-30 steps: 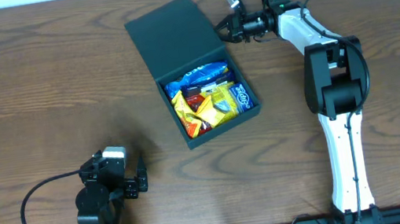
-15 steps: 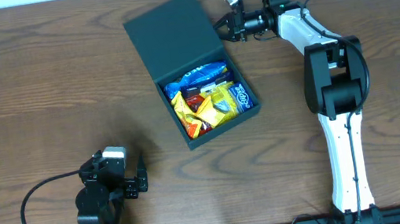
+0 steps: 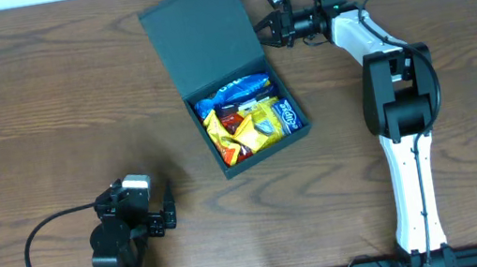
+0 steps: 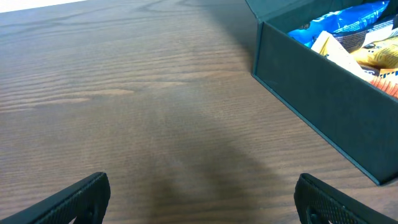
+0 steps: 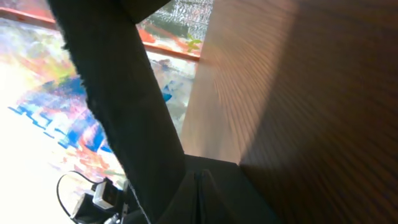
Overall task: Pack container
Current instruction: 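Push the lid forward with the right gripper to close the box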
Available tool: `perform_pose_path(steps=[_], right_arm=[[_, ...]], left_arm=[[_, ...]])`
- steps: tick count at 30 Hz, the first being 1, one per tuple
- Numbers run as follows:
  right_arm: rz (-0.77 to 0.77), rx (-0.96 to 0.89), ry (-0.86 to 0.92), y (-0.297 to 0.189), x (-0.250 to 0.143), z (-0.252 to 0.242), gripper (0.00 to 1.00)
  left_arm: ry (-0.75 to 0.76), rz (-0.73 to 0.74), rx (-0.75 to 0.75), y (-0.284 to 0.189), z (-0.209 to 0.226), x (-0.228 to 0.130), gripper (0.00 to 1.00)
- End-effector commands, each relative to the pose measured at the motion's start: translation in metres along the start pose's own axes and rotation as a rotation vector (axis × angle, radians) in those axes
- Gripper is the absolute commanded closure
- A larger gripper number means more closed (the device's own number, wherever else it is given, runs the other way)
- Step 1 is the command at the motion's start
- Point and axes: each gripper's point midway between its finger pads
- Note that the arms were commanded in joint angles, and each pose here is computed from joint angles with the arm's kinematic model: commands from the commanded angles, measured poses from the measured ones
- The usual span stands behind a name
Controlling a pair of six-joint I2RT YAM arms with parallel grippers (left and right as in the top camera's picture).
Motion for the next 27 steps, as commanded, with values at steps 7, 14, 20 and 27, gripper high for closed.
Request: perform_pose_path(steps=[7, 14, 20, 27], right_arm=[[0.075, 0.08, 0.002, 0.015, -0.009, 0.028, 0.99], [0.078, 0.082, -0.027, 0.014, -0.008, 0.057, 0.99], [0.078, 0.081, -0.007, 0.013, -0.009, 0.064, 0.99], [0.079, 0.082, -0.023, 0.013, -0.009, 0.082, 0.99]], left_arm=[[0.01, 0.032, 0.011, 0.003, 0.001, -0.014, 0.05], [0.01, 0.032, 0.011, 0.003, 0.001, -0.014, 0.05], [0.01, 0.032, 0.011, 0.003, 0.001, -0.014, 0.05], [0.01, 0.032, 0.011, 0.003, 0.001, -0.014, 0.05]])
Point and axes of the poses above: each gripper's point midway between its finger pads, its own y axis out along the fingers, its own z axis along the line the jaws close on, x = y × z, and after that the axes turned 3 degrees about y, right-handed
